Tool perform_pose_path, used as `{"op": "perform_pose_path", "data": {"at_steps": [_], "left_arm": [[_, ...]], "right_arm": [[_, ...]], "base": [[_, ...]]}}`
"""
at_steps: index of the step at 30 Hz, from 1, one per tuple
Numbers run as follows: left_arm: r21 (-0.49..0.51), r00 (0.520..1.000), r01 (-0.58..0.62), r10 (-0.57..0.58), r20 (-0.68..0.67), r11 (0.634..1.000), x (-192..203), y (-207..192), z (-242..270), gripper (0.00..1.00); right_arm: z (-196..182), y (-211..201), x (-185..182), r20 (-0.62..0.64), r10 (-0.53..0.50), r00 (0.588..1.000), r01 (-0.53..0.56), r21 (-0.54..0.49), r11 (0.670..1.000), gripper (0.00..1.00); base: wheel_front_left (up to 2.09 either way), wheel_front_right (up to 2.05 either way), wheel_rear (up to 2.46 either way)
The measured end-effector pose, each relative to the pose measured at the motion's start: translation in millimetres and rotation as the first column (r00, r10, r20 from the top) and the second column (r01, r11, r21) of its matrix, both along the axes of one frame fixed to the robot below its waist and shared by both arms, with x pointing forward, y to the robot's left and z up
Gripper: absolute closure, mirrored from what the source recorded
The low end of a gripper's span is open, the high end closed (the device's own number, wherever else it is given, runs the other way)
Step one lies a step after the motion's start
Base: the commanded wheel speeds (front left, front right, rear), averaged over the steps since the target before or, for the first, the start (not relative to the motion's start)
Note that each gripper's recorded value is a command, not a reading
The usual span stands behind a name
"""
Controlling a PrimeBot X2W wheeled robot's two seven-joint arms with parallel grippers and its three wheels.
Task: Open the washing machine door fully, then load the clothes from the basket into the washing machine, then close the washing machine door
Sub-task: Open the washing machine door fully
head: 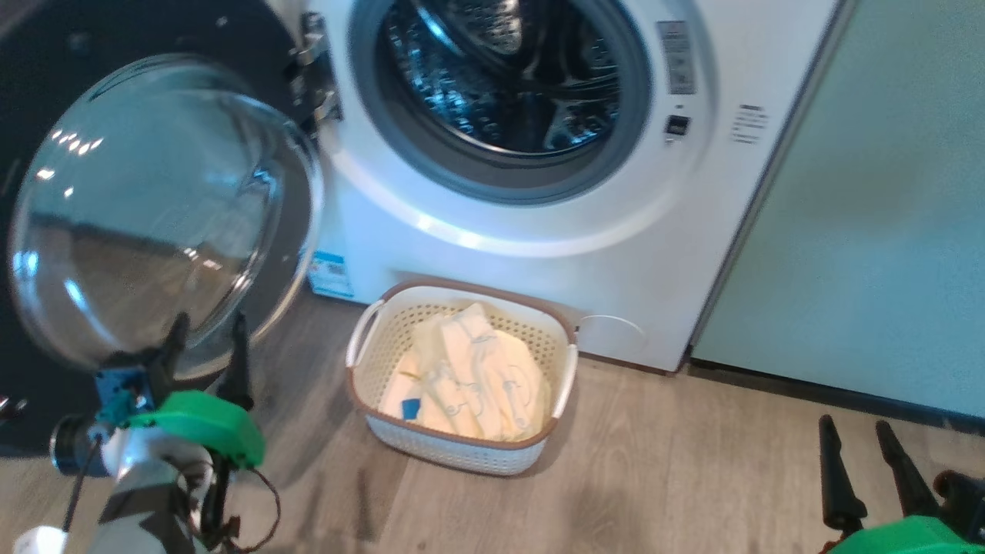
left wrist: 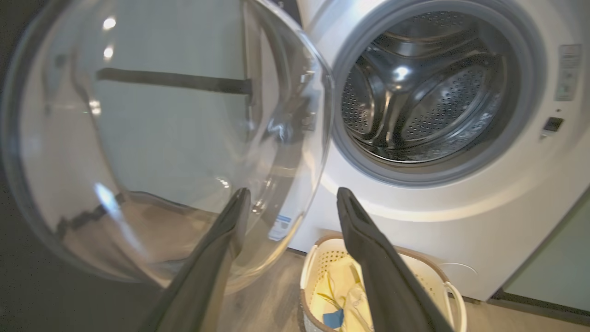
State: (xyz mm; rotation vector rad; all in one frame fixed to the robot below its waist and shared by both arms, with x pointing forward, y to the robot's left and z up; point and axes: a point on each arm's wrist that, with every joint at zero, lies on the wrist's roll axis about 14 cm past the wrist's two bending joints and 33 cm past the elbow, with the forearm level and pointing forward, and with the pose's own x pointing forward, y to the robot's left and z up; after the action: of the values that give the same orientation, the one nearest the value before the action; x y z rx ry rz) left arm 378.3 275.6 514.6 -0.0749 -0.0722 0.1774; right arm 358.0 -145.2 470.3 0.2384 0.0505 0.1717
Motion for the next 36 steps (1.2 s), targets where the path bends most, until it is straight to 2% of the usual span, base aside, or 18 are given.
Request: {"op": "perform_pose_path", "data": {"at_steps": [5, 17, 36], "left_arm": [[-0.003, 0.995, 0.099, -0.099, -0.016, 0.995, 10, -33, -7, 0.0], [-0.03, 0.972, 0.235, -0.235, -0.005, 0.972, 27, -90, -6, 0.0], [-0.047, 0.962, 0.27, -0.271, -0.025, 0.962, 26, -105, -13, 0.0]], "right_arm": [[-2, -19, -17, -0.003, -0.065, 0.998, 0.065, 0.006, 0.998, 0.0], [2, -59, -43, 0.016, -0.196, 0.98, 0.196, 0.006, 0.981, 0.0], [14, -71, -51, 0.059, -0.231, 0.971, 0.232, -0.01, 0.973, 0.0]], "base": [[0.0, 0.0, 0.0], [0.0, 0.0, 0.0], [0.0, 0.0, 0.0]]}}
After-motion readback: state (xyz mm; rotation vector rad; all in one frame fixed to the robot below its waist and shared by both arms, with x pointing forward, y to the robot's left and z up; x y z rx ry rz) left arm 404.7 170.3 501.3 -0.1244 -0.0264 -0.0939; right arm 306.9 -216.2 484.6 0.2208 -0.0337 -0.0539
